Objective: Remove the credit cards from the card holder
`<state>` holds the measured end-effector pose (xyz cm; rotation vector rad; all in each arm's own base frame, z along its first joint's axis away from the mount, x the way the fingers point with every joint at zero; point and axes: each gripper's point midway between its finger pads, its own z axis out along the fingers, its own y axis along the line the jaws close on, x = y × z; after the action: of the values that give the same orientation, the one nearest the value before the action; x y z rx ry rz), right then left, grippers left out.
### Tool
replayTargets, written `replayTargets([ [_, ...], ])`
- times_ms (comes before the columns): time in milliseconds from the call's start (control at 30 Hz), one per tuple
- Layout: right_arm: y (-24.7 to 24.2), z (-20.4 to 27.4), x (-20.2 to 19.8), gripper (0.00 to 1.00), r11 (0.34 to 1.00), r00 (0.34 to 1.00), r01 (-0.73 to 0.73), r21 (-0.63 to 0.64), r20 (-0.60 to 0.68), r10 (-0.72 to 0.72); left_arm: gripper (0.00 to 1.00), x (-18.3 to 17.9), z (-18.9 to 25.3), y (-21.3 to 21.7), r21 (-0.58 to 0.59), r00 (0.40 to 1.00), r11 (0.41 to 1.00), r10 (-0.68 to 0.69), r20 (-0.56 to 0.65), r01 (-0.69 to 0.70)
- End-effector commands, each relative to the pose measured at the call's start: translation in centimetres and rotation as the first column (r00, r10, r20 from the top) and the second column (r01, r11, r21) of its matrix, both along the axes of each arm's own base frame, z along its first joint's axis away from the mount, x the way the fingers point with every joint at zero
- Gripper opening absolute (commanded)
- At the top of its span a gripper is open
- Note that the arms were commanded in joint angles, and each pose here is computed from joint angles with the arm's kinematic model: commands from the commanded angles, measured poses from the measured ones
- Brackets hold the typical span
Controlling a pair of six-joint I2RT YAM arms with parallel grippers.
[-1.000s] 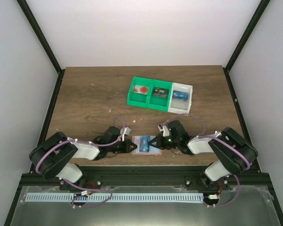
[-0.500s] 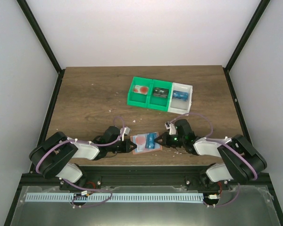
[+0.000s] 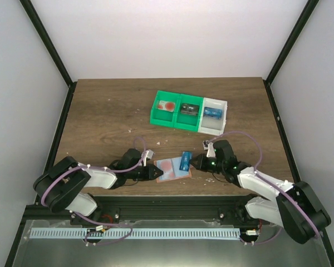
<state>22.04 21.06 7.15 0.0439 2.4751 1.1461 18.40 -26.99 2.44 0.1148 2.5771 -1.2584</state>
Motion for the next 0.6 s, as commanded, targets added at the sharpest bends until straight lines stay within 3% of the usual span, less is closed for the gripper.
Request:
replayTargets([
  [0,-0.2,1.7,0.5,0.00,0.998,0.999,0.040,0.040,0.025,-0.041,0.28,-0.3,3.0,-1.3,-0.113,0.999,0.993,-0.020,-0.029,0.016],
  [100,0.6,3.3,0.0,0.00,0.986,0.999,0.043,0.162,0.006,-0.044,0.41,-0.1,5.5,-2.0,-0.180,1.000,0.983,-0.025,-0.007,0.023],
  [233,1.6,6.3,-0.6,0.00,0.945,0.999,0.025,0.326,0.013,-0.031,0.51,-0.3,8.4,-2.7,-0.281,1.000,0.959,-0.028,0.011,0.030],
  [567,3.1,11.4,-1.0,0.00,0.883,0.998,-0.035,0.468,0.063,0.006,0.66,-1.0,13.7,-3.0,-0.512,0.999,0.858,-0.029,0.036,0.043],
])
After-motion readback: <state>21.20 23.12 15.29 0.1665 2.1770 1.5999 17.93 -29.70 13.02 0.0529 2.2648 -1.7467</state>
